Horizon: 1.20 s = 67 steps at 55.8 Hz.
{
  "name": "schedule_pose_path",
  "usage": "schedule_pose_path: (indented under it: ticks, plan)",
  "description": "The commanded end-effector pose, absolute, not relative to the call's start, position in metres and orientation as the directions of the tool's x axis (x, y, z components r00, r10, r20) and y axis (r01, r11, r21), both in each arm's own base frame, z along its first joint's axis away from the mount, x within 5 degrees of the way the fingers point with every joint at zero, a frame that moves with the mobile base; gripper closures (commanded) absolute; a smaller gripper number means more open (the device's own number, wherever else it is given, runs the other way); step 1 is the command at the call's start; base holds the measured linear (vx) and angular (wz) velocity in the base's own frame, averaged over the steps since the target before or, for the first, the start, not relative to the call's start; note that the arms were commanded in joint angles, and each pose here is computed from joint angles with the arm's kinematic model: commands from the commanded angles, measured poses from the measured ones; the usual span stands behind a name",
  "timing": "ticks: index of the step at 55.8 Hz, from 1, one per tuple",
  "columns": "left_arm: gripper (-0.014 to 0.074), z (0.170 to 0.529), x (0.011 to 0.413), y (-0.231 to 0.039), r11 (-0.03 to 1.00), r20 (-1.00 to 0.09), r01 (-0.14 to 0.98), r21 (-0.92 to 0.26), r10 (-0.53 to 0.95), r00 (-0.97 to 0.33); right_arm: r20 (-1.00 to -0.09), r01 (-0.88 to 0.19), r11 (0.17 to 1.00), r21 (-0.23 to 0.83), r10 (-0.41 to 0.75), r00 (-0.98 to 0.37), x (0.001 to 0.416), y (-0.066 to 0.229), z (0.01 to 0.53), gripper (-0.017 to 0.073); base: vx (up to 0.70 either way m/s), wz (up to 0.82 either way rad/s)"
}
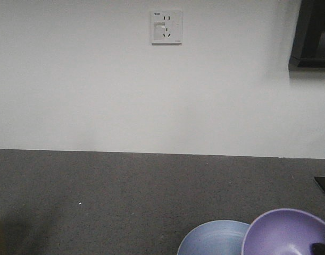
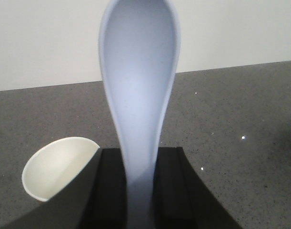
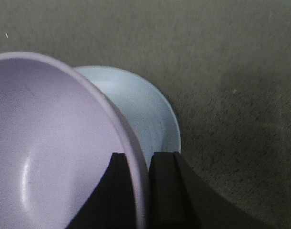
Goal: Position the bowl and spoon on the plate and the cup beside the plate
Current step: 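Lower the held bowl onto the blue plate and open the right gripper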
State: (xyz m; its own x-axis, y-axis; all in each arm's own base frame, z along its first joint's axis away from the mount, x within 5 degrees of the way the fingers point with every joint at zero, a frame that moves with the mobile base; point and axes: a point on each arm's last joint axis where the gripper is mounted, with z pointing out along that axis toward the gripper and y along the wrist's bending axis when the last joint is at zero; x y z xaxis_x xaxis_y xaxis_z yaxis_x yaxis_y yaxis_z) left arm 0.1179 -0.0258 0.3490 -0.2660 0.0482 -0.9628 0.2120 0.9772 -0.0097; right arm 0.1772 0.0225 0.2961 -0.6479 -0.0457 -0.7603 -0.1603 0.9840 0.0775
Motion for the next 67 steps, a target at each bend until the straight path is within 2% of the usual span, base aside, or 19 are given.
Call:
schedule_pose_path:
  ticks: [1, 23, 45, 56, 67]
  plan:
    - [0.0599, 0.368, 0.118, -0.027, 0.976, -0.989, 0.217, -0.03, 0.003, -0.149, -0.768, -0.15, 0.982, 0.114, -0.009, -0.641, 0.206, 0.026, 0.307, 0.0568, 0.0, 0.0]
    - [0.0599, 0.367, 0.118, -0.027, 0.976, -0.988, 0.216, -0.03, 0.005, -0.157, -0.61, -0.21, 0.925, 0.316, 0.029, -0.792, 0.282, 0.049, 0.275, 0.0568, 0.0, 0.0]
    - [0.0599, 0.367, 0.118, -0.027, 0.976, -0.988, 0.216, -0.03, 0.005, -0.157, -0.589, -0.218, 0.935, 0.28, -0.012, -0.808, 0.303, 0.048, 0.246, 0.0546, 0.0, 0.0]
    - [0.0599, 0.367, 0.118, -0.027, 0.976, -0.988, 0.216, -0.03, 0.005, -0.157, -0.585, -0.261, 0.917, 0.301, -0.039, -0.81, 0.303, 0.052, 0.244, 0.0418, 0.0, 0.0]
    - [0.0599, 0.367, 0.118, -0.027, 0.976, -0.987, 0.216, -0.03, 0.005, -0.159, -0.601, -0.283, 0.911, 0.3, -0.05, -0.798, 0.304, 0.053, 0.245, 0.0174, 0.0, 0.0]
